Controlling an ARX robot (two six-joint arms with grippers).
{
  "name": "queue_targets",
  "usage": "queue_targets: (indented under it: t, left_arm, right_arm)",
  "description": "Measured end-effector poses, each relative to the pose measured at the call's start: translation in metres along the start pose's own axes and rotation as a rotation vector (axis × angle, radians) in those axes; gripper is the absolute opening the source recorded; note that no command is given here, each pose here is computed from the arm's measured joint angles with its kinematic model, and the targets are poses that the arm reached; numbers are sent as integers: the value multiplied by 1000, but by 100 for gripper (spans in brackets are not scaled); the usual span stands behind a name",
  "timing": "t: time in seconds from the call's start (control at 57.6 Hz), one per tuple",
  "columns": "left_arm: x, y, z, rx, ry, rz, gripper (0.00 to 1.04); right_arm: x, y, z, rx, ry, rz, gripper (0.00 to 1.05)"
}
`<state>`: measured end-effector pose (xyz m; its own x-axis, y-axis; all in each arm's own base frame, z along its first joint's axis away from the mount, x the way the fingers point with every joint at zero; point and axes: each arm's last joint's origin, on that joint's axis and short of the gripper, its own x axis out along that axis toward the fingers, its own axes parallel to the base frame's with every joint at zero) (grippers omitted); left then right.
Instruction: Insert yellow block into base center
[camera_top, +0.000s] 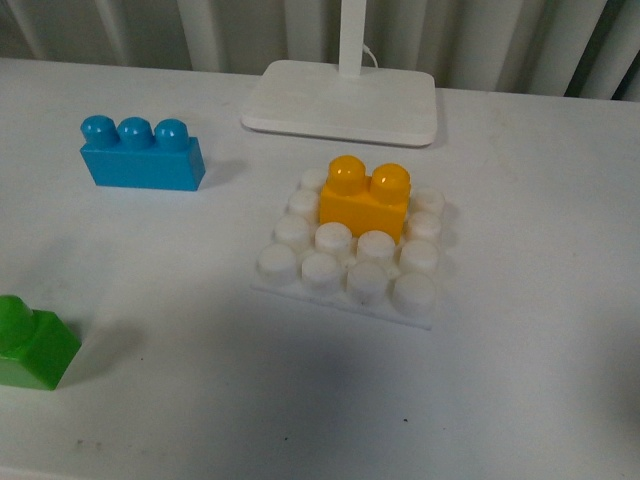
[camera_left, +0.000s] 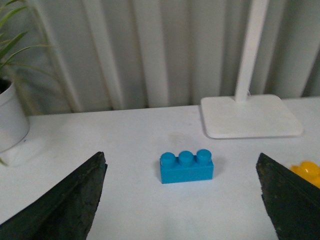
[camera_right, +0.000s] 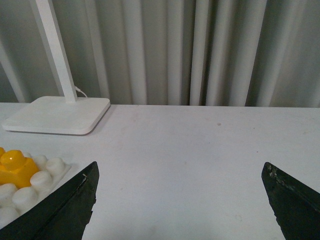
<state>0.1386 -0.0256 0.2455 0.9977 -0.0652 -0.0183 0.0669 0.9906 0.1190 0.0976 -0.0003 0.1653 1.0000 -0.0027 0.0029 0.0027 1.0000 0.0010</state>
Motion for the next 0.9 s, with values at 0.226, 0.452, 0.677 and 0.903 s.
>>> queue_targets:
  t: [0.226,0.452,0.677,0.903]
  left_arm:
    - [-10,6,-30,-100,-6,61,48]
    - [-19,17,-50,-115,-14,67,3]
    - [-24,16,-63,-118,-14,64,4]
    - [-28,15,-70,-118,-14,64,4]
  right_arm:
    - [0,0,0,0,0,0,96]
    - [0,0,0,0,0,0,96]
    - [0,0,0,0,0,0,96]
    - [0,0,0,0,0,0,96]
